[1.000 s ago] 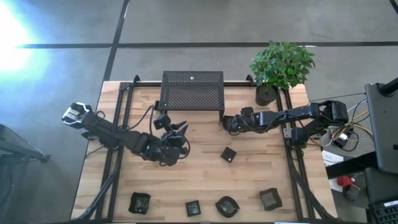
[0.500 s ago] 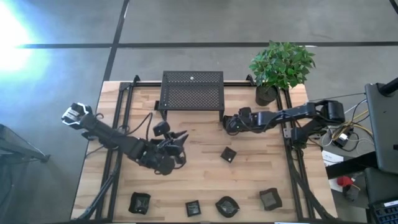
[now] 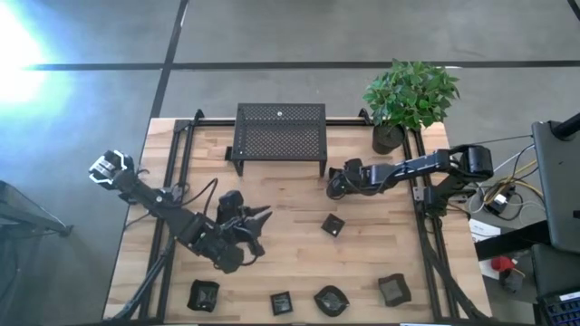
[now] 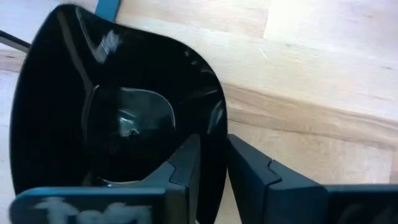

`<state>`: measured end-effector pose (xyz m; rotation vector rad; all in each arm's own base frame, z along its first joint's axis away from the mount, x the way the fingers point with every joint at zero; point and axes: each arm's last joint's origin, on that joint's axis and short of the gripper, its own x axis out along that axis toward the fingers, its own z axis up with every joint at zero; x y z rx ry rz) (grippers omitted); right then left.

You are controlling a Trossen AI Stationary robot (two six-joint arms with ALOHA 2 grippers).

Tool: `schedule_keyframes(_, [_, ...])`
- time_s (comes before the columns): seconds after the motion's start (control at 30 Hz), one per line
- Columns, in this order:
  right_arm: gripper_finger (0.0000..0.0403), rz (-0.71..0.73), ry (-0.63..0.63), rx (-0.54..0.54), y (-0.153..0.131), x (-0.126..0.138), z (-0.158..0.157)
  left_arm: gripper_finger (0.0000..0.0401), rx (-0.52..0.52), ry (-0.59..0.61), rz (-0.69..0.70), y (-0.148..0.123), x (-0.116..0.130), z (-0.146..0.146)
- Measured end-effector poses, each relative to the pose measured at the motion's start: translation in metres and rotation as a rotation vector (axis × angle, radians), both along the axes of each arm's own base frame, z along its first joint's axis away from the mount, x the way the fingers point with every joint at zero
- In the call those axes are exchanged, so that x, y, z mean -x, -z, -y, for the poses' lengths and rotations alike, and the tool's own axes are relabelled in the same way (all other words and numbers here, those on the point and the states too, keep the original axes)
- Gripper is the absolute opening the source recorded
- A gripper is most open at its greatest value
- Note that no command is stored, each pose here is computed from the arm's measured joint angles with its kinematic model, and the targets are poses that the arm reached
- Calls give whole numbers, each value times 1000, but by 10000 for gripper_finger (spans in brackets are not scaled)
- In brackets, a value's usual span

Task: Pick & Place Mini shaped plates
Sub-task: Put the stacked black leaf shaped plates on the shelf

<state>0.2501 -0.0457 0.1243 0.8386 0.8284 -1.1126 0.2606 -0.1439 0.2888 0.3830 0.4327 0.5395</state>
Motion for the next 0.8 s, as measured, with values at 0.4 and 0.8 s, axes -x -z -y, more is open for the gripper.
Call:
schedule_keyframes(0.4, [10, -20, -44, 30, 0, -1, 0, 78, 63, 4, 46, 0, 4, 8])
schedule_keyframes(0.8, [8, 0, -96, 53, -14, 3, -1, 78, 105, 6, 67, 5, 9, 12])
